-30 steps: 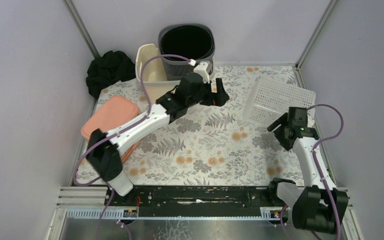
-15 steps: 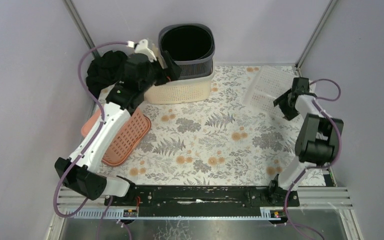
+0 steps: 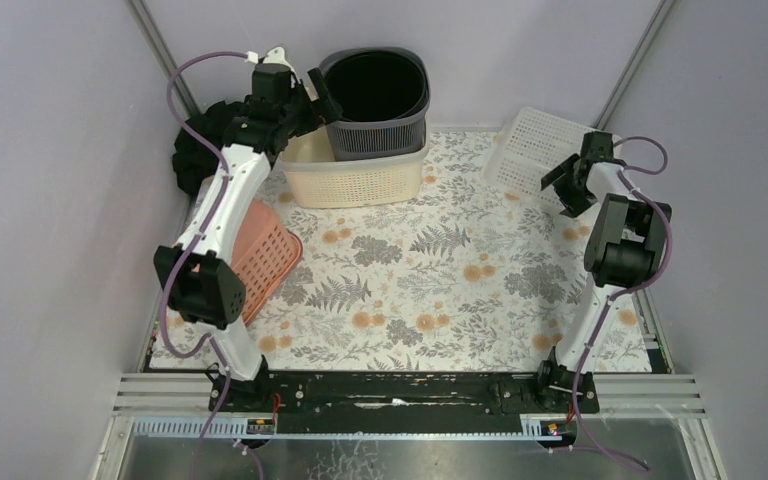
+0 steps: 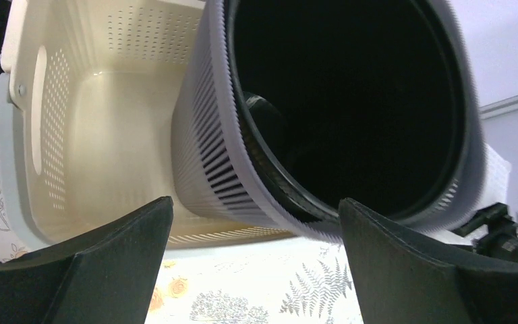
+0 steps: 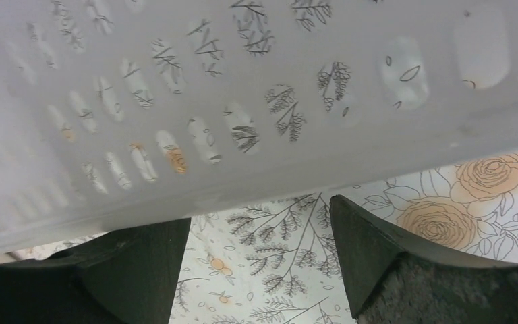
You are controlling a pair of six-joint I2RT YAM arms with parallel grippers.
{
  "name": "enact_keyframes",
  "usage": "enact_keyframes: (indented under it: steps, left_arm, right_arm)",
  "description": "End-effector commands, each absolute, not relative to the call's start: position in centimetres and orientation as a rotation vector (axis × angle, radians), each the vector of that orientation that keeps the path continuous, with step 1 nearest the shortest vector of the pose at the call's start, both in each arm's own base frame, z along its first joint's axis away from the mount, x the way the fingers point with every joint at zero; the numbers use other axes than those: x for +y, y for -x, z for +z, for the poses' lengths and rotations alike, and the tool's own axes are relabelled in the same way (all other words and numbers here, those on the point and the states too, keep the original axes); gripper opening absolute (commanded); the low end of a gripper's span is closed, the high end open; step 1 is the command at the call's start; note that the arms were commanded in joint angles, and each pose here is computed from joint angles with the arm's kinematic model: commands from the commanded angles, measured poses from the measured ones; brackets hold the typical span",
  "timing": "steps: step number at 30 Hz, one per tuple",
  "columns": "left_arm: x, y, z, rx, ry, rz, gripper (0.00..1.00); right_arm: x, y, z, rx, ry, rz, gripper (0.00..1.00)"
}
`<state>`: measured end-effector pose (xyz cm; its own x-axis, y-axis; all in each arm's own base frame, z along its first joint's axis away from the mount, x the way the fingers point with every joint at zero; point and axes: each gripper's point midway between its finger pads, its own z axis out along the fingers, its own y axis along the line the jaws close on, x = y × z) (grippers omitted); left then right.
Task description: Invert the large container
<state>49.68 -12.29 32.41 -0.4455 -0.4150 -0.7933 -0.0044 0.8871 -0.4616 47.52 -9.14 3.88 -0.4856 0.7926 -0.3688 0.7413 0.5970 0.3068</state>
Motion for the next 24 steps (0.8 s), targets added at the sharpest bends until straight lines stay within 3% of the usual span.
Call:
enact_keyframes:
  steps: [1, 15, 18, 21, 24]
  left_arm:
    - [-10.9, -51.8, 32.0, 2.009, 0.305, -0.404, 1.00]
    - [-9.0, -58.4, 28.4, 2.031, 0.401, -0.224, 0.97]
    - [-8.2, -58.8, 28.1, 2.020, 0.414, -0.177, 0.74]
    - [-8.0, -59.0, 27.8, 2.018, 0.420, -0.175, 0.35]
    - [-8.2, -59.1, 27.7, 2.023, 0.412, -0.182, 0.05]
  right_arm:
    - [-9.1, -51.2, 11.8, 2.138, -1.068, 0.249, 0.82]
    - [3.9, -43.2, 21.8, 2.120, -0.557, 0.586, 0.82]
    - [6.9, -40.9, 22.3, 2.130, -0.472, 0.627, 0.81]
    - [9.8, -38.9, 22.4, 2.132, -0.401, 0.670, 0.81]
    - [12.2, -37.3, 22.4, 2.155, -0.326, 0.700, 0.81]
